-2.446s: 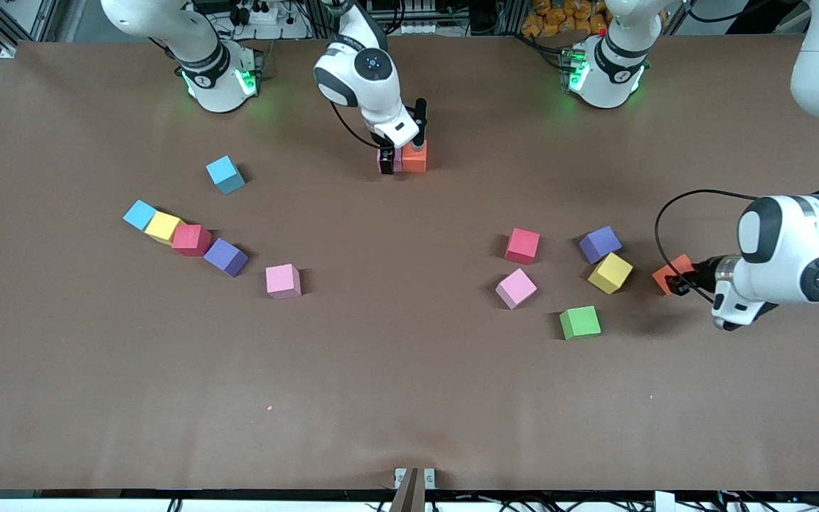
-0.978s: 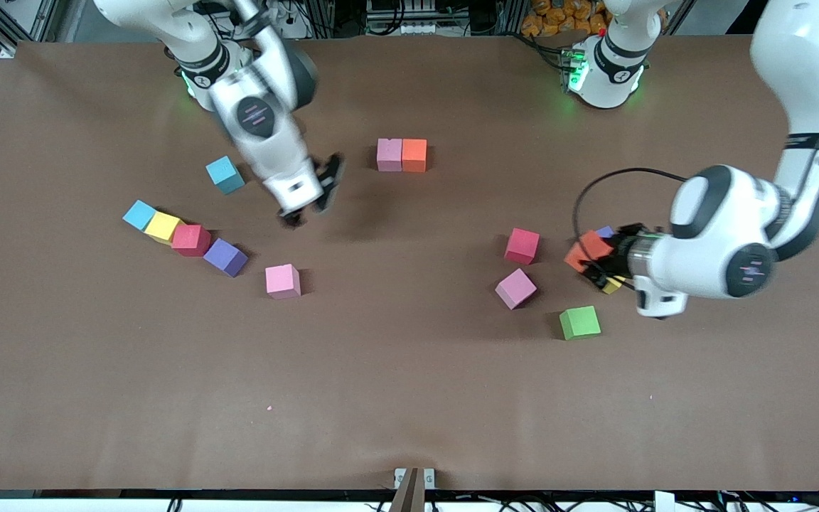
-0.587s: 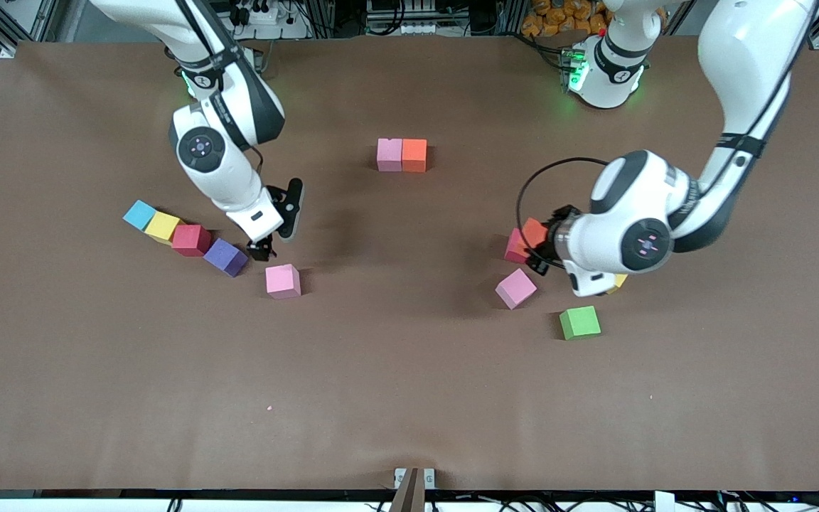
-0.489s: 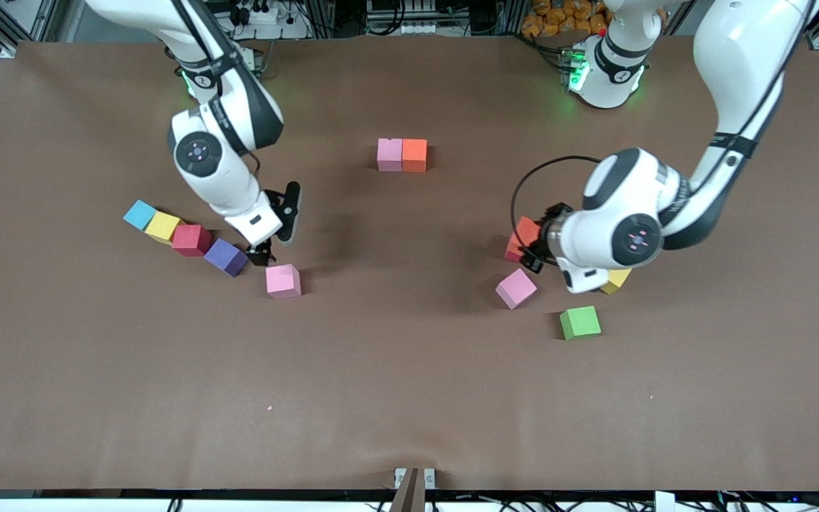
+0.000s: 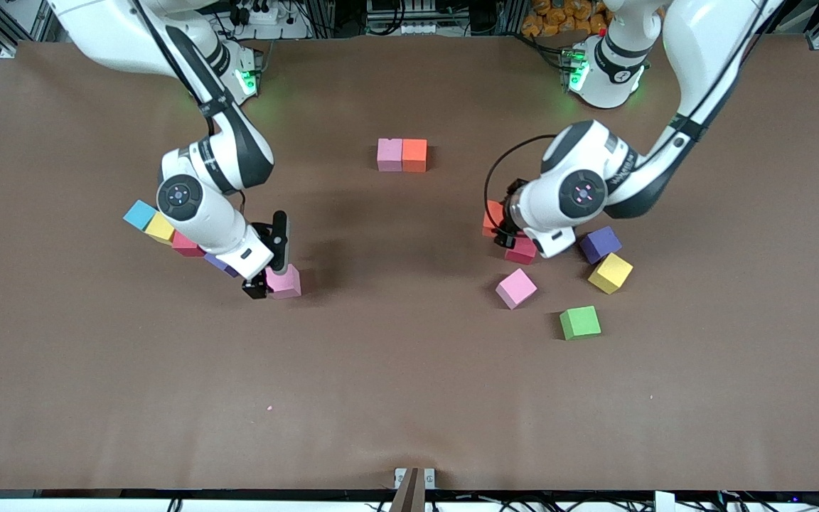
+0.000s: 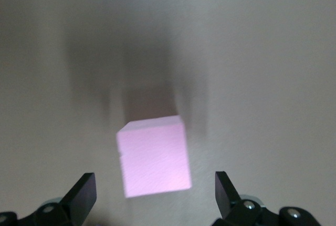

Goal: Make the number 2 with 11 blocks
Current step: 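Place the orange block with the left gripper while the right gripper reaches pink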

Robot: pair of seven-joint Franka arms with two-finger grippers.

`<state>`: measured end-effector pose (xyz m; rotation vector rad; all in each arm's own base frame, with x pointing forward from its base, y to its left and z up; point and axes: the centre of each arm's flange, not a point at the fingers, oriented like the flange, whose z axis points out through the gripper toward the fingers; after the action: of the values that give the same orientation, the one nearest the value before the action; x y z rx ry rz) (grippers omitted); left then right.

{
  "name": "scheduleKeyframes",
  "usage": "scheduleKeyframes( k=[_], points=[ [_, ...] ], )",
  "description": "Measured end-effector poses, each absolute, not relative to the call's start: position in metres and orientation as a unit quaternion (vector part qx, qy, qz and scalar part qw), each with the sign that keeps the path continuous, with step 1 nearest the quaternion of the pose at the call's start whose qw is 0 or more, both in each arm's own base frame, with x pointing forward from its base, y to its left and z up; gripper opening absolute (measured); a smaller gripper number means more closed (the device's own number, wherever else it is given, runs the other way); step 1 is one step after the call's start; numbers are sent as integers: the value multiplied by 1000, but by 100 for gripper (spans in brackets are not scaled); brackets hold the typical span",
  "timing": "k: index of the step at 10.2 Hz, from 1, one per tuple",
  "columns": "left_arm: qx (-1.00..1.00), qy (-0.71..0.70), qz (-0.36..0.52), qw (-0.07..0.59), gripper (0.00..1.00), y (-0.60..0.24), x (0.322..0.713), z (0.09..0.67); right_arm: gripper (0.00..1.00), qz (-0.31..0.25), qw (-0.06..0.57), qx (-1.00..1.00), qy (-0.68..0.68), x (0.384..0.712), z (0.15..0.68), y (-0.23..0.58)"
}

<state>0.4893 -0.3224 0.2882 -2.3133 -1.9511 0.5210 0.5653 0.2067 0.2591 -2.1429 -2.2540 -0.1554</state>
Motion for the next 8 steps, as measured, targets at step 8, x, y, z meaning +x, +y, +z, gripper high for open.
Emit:
scheduleKeyframes(
  k=[8],
  points=[
    [-681,-717,143,40,59,-388,363,233,100,-48,24,-681,-730,568,227,214]
  ],
)
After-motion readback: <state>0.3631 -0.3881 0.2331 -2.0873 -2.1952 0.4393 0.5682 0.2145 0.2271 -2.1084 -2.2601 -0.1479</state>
